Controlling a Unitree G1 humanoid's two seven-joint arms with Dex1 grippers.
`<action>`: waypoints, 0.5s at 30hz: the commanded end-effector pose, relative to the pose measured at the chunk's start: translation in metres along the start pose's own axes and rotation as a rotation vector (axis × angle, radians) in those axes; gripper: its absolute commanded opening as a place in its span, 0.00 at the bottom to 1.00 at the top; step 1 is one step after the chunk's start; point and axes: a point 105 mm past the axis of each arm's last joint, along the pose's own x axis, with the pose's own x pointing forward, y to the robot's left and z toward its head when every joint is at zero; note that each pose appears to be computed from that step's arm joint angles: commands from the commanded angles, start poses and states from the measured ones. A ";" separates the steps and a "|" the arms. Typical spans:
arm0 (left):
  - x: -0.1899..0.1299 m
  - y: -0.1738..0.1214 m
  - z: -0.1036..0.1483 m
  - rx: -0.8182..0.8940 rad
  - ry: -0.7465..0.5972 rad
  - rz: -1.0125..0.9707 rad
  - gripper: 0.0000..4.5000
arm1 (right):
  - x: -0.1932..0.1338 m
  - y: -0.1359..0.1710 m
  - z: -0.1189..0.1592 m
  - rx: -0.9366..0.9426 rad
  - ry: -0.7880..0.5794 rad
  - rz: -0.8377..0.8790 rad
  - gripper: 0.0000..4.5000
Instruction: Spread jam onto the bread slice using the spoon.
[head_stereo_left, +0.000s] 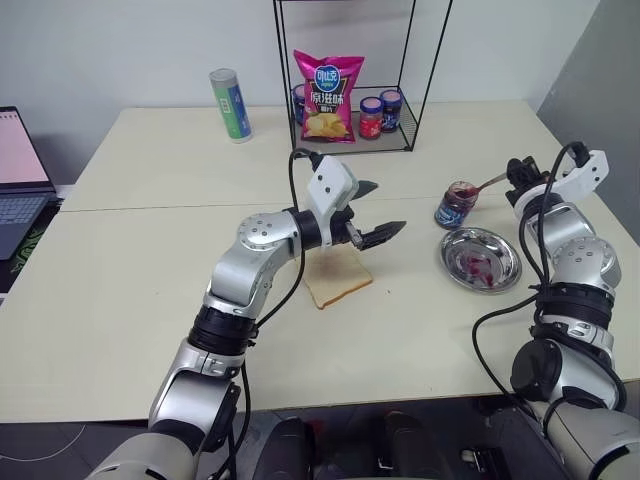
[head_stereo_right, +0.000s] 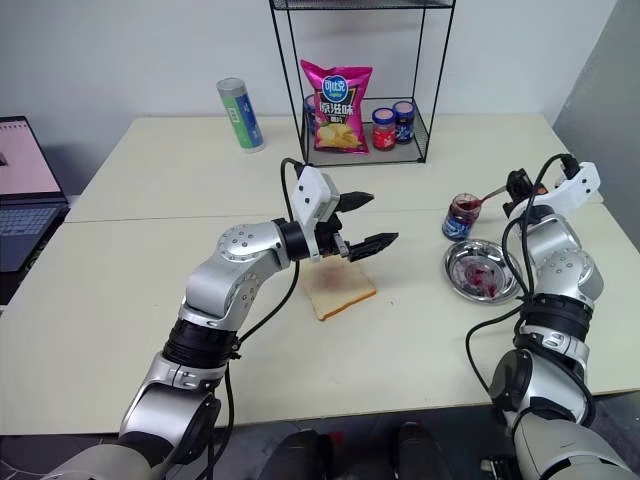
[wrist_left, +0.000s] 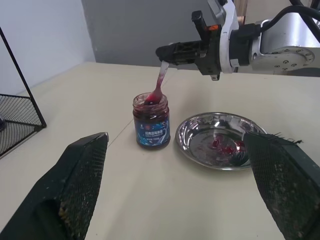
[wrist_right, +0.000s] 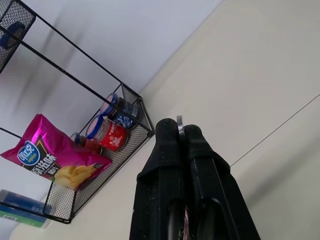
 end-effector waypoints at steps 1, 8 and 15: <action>0.002 -0.001 0.018 0.055 -0.047 -0.015 1.00 | -0.004 0.015 0.025 0.036 -0.084 0.051 0.01; 0.002 -0.001 0.018 0.055 -0.047 -0.017 1.00 | -0.004 0.015 0.027 0.097 -0.093 0.047 0.01; 0.003 -0.002 0.020 0.057 -0.053 -0.023 1.00 | -0.006 0.017 0.035 0.173 -0.124 0.052 0.01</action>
